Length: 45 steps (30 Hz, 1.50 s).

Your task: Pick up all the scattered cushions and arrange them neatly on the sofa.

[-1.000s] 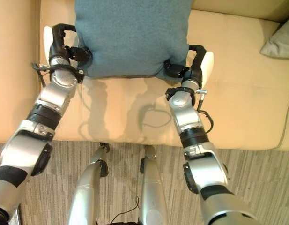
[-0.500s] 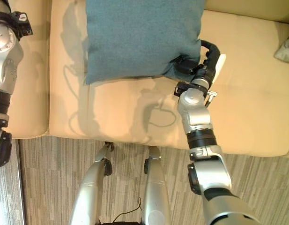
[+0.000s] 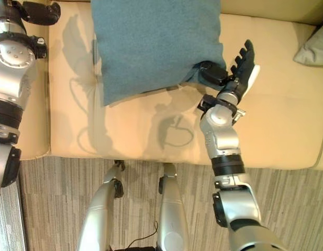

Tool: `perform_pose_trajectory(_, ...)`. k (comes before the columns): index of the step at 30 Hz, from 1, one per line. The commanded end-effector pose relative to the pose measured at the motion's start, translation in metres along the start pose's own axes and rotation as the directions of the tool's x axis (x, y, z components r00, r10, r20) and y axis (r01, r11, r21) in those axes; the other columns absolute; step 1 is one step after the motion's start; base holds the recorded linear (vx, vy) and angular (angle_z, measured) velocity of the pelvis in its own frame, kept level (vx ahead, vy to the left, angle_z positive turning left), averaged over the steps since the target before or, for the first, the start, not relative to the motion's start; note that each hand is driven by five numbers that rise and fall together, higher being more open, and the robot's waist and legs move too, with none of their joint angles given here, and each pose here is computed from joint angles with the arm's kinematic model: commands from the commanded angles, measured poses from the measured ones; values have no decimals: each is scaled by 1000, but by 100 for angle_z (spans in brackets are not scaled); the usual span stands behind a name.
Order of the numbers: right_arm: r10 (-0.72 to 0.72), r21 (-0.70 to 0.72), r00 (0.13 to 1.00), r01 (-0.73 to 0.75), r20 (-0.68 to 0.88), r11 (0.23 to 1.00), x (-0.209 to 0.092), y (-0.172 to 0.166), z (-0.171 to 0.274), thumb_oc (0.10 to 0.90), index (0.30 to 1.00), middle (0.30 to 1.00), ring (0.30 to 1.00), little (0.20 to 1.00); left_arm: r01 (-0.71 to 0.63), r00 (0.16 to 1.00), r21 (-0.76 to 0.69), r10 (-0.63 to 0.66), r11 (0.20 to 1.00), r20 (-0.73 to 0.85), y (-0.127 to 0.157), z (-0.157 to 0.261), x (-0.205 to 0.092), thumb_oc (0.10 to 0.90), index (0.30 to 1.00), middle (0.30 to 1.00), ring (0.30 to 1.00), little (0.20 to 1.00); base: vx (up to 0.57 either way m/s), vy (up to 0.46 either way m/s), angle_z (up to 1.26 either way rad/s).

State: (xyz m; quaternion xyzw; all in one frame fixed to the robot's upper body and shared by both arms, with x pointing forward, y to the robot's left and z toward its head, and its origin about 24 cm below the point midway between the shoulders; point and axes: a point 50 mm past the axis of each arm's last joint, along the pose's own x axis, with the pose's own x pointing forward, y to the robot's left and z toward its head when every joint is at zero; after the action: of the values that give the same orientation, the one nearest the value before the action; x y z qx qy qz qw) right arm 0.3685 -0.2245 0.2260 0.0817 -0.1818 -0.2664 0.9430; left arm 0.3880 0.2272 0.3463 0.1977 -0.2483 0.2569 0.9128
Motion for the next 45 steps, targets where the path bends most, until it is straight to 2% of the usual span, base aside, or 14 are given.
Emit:
perform_pose_trajectory(1, 99, 103, 957, -132, 274, 986, 1, -15, 53, 800, 900, 900, 900, 900, -83, 995, 32, 81, 996, 59, 13, 3, 4, 800, 900, 900, 900, 900, 0, 0, 0)
perform_pose_trajectory(4, 293, -77, 929, -283, 227, 956, 3, -23, 45, 800, 900, 900, 900, 900, -43, 998, 78, 40, 996, 42, 13, -7, 1, 800, 900, 900, 900, 900, 2, -7, 1)
perform_pose_trajectory(13, 261, -85, 922, -247, 286, 965, 18, -60, 67, 800, 900, 900, 900, 900, -39, 999, 110, 36, 993, 27, 23, -14, 3, 800, 900, 900, 900, 900, -1, -2, 1)
perform_pose_trajectory(25, 195, 172, 920, -264, 340, 949, 30, -54, 86, 800, 900, 900, 900, 900, -38, 998, 115, 33, 993, 44, 25, -4, 7, 800, 900, 900, 900, 900, 0, 0, 0)
perform_pose_trajectory(27, 207, 291, 908, -322, 365, 901, 29, -41, 90, 800, 900, 900, 900, 900, -37, 998, 113, 32, 993, 53, 23, -1, 7, 800, 900, 900, 900, 900, 16, -1, 0)
perform_pose_trajectory(28, 188, 429, 885, -380, 426, 820, 26, -34, 103, 800, 900, 900, 900, 900, -41, 998, 99, 36, 994, 55, 21, 0, 7, 800, 900, 900, 900, 900, 31, -1, 0)
perform_pose_trajectory(30, 177, 480, 875, -404, 450, 778, 26, -31, 107, 800, 900, 900, 900, 900, -42, 998, 97, 37, 994, 53, 21, 0, 7, 800, 900, 900, 900, 900, 0, 0, 0)
perform_pose_trajectory(31, 147, 567, 859, -443, 491, 694, 26, -25, 118, 800, 900, 900, 900, 900, -45, 998, 85, 40, 995, 53, 19, 0, 7, 800, 900, 900, 900, 900, 0, 0, 0)
perform_pose_trajectory(36, 122, 609, 836, -481, 534, 630, 25, -30, 128, 800, 900, 900, 900, 900, -36, 998, 88, 31, 996, 52, 14, -3, 5, 800, 900, 900, 900, 900, 0, 0, 0)
perform_pose_trajectory(37, 211, 439, 839, -457, 502, 773, 28, -36, 124, 800, 900, 900, 900, 900, -23, 999, 111, 18, 994, 43, 16, -9, 3, 800, 900, 900, 900, 900, 0, 0, 0)
perform_pose_trajectory(38, 212, 435, 839, -455, 500, 777, 28, -36, 124, 800, 900, 900, 900, 900, -21, 999, 110, 17, 994, 41, 15, -10, 3, 800, 900, 900, 900, 900, 0, 0, 0)
perform_pose_trajectory(40, 343, 115, 846, -420, 408, 900, 26, -46, 107, 800, 900, 900, 900, 900, 2, 1000, 145, -6, 989, 25, 17, -19, 0, 800, 900, 900, 900, 900, 0, 0, 0)
perform_pose_trajectory(42, 404, -279, 854, -320, 329, 905, 23, -67, 99, 800, 900, 900, 900, 900, 14, 1000, 166, -12, 986, -11, 23, -35, -5, 800, 900, 900, 900, 900, 0, 0, 0)
perform_pose_trajectory(45, 285, -525, 898, -74, 335, 848, 27, -108, 108, 800, 900, 900, 900, 900, 25, 998, 183, -16, 983, -52, 24, -52, -13, 800, 900, 900, 900, 900, 0, 0, 0)
